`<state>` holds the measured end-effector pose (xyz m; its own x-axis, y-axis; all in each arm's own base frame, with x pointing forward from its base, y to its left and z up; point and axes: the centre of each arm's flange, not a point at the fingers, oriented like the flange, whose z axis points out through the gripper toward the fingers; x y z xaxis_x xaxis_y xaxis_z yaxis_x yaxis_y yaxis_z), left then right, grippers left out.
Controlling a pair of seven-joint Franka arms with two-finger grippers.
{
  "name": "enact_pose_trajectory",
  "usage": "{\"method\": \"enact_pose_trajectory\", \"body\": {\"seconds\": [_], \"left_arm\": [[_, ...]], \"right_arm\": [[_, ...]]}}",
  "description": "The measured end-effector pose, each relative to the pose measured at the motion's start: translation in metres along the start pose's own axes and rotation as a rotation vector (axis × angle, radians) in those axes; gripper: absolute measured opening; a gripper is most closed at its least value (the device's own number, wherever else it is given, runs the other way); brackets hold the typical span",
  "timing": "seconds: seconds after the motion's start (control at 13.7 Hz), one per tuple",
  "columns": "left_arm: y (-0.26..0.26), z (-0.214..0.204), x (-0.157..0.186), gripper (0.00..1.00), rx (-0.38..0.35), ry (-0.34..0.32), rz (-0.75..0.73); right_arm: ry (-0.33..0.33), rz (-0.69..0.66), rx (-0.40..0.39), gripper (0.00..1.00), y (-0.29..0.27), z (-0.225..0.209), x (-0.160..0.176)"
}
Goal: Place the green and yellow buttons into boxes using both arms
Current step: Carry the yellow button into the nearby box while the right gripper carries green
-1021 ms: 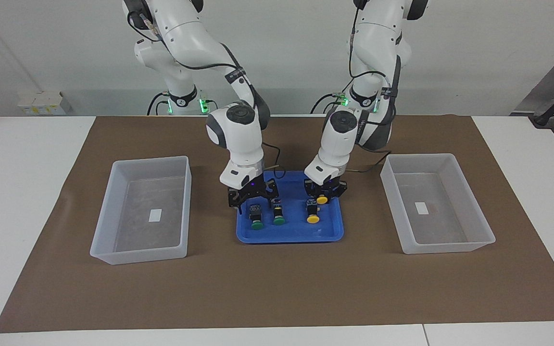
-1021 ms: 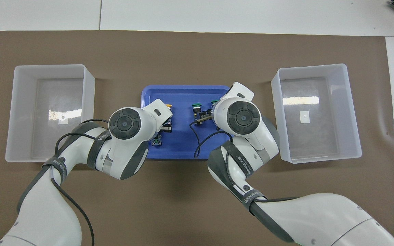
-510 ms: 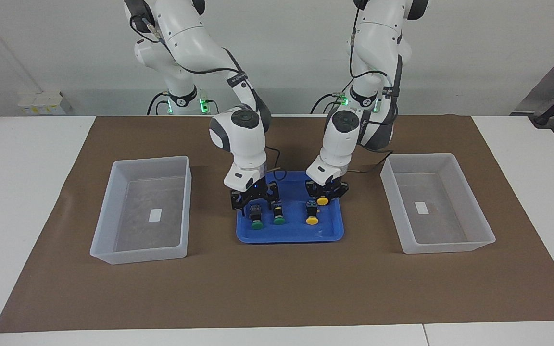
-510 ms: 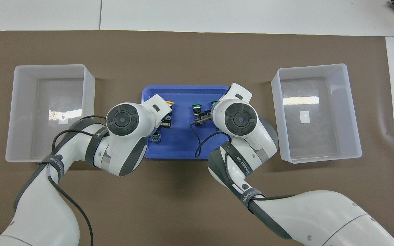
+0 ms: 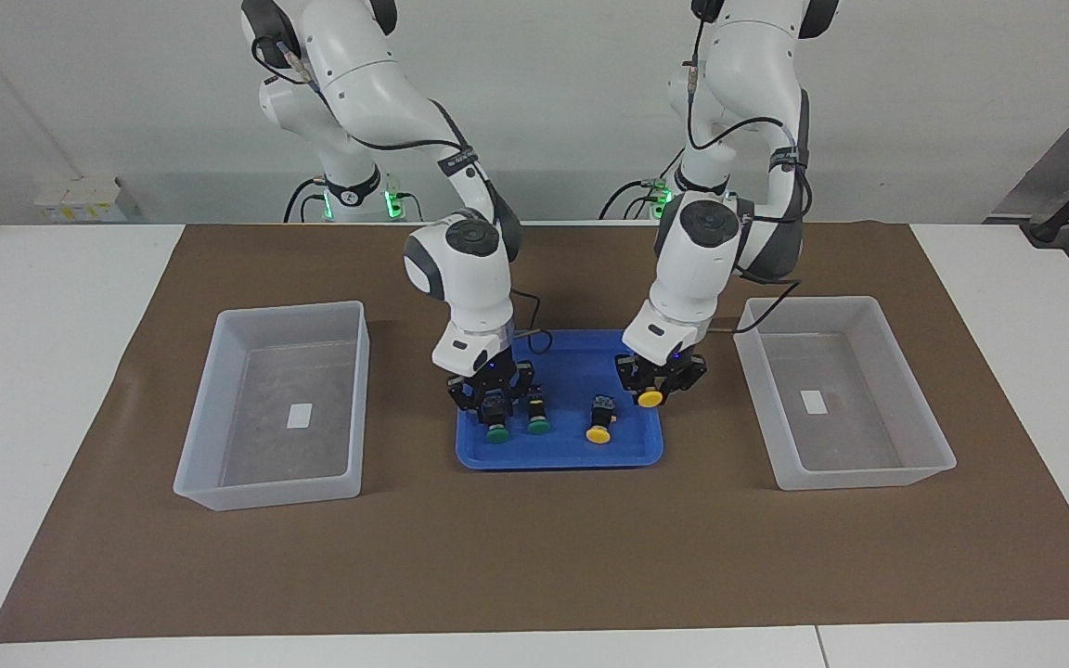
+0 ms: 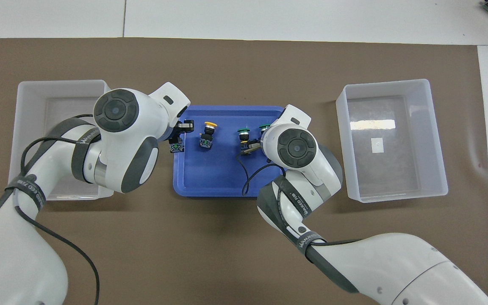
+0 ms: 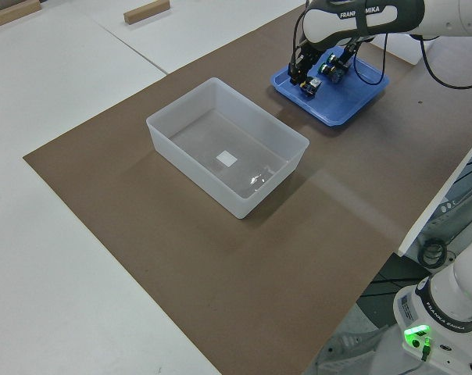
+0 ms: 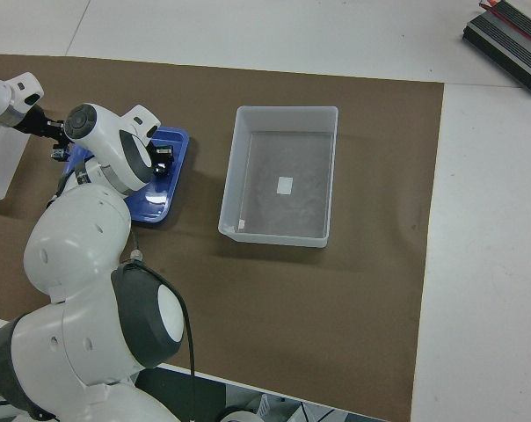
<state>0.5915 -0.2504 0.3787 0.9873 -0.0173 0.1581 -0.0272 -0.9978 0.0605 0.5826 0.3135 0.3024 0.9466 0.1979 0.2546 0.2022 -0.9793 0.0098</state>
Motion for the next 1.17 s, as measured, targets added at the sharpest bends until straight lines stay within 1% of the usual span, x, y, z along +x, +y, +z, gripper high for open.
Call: {"method": "enact_pose_trajectory", "body": {"seconds": [0.15,0.22,0.36,0.51,0.66,0.8,0.88,1.02,1.17], "left_arm": [[-0.031,-0.014,0.019,0.39,0.004,0.017,-0.051],[-0.048,-0.022,0.029,0.39,0.007,0.022,-0.076],[-0.089,-0.04,0.048,0.39,0.02,0.025,-0.1],[-0.14,-0.058,0.063,0.39,0.03,0.013,-0.096],[-0.193,-0.069,0.072,0.39,0.028,0.007,-0.071],[-0.231,-0.069,0.072,0.39,0.033,-0.005,-0.033],[-0.243,-0.067,0.071,0.39,0.034,-0.012,-0.017],[-0.254,-0.058,0.065,0.39,0.035,-0.028,0.0],[-0.258,-0.041,0.059,0.39,0.038,-0.018,0.013]], "right_arm": [[0.019,0.067,0.001,0.42,0.001,-0.011,0.005],[0.034,0.092,-0.002,0.42,0.006,-0.023,0.01],[0.065,0.138,-0.015,0.42,0.029,-0.061,0.024],[0.081,0.198,-0.046,0.42,0.069,-0.1,0.034],[0.07,0.231,-0.087,0.42,0.112,-0.133,0.037],[0.041,0.22,-0.123,0.42,0.151,-0.15,0.034],[0.024,0.21,-0.132,0.42,0.17,-0.154,0.032],[-0.012,0.175,-0.12,0.42,0.209,-0.154,0.026],[-0.046,0.157,-0.098,0.42,0.245,-0.144,0.017]]}}
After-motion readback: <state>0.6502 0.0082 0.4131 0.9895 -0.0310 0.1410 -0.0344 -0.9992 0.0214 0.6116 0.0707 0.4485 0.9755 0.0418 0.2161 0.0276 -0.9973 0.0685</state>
